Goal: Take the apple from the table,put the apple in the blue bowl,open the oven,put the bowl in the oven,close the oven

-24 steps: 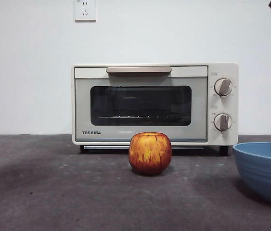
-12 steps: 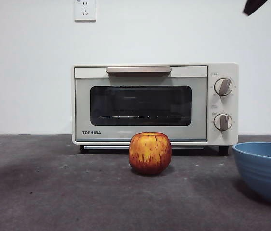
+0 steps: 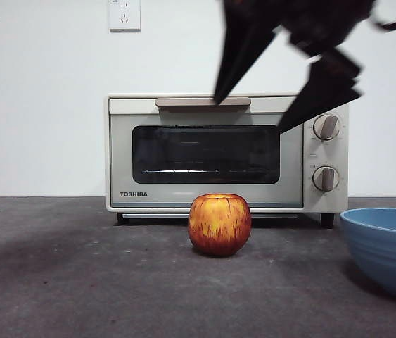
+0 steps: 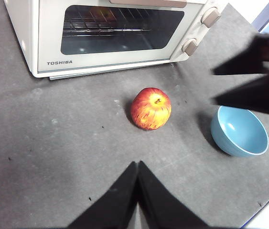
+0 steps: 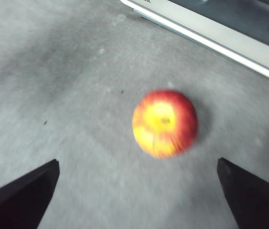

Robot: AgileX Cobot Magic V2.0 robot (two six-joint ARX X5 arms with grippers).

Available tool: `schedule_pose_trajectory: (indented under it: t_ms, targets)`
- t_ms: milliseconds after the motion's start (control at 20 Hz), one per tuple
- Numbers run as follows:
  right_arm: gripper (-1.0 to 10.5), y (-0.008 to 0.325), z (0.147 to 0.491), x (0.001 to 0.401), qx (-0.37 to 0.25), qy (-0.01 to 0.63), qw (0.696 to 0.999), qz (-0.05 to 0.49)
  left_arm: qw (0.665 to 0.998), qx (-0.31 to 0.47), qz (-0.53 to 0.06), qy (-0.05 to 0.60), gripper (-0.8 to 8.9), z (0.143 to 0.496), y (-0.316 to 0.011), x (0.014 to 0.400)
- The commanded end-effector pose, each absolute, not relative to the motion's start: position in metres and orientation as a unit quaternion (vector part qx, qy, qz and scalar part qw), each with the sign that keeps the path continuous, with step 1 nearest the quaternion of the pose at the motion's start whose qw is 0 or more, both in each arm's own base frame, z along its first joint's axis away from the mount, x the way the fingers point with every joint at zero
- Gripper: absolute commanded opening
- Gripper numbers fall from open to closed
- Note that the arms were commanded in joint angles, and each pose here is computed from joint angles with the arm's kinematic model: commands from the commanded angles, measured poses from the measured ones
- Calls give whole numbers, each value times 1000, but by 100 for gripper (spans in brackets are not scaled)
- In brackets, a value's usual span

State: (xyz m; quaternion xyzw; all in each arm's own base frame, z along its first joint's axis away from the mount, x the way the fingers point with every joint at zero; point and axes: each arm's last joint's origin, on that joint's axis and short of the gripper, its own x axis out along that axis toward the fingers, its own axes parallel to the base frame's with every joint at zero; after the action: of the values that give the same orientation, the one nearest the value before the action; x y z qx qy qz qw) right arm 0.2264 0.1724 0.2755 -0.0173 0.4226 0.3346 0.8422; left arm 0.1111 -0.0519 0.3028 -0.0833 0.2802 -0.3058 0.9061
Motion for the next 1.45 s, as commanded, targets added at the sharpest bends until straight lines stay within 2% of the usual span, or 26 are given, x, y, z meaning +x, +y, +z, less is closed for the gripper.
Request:
schedule_pose_trajectory:
  t_ms: [50, 350, 950, 1200, 1450]
  targets:
    - [579, 194, 266, 246, -25, 439, 836, 328, 910, -76, -311, 263, 7, 311, -53, 112]
    - [580, 223, 225, 276, -47, 486, 823, 291, 910, -76, -311, 263, 7, 311, -53, 112]
    - [571, 237, 177, 295, -52, 513, 819, 251, 910, -75, -311, 265, 7, 310, -53, 113]
    - [307, 236, 174, 295, -51, 518, 819, 241, 910, -75, -311, 265, 7, 310, -53, 113]
    - [278, 237, 181, 294, -43, 517, 816, 254, 910, -75, -311, 262, 7, 311, -53, 113]
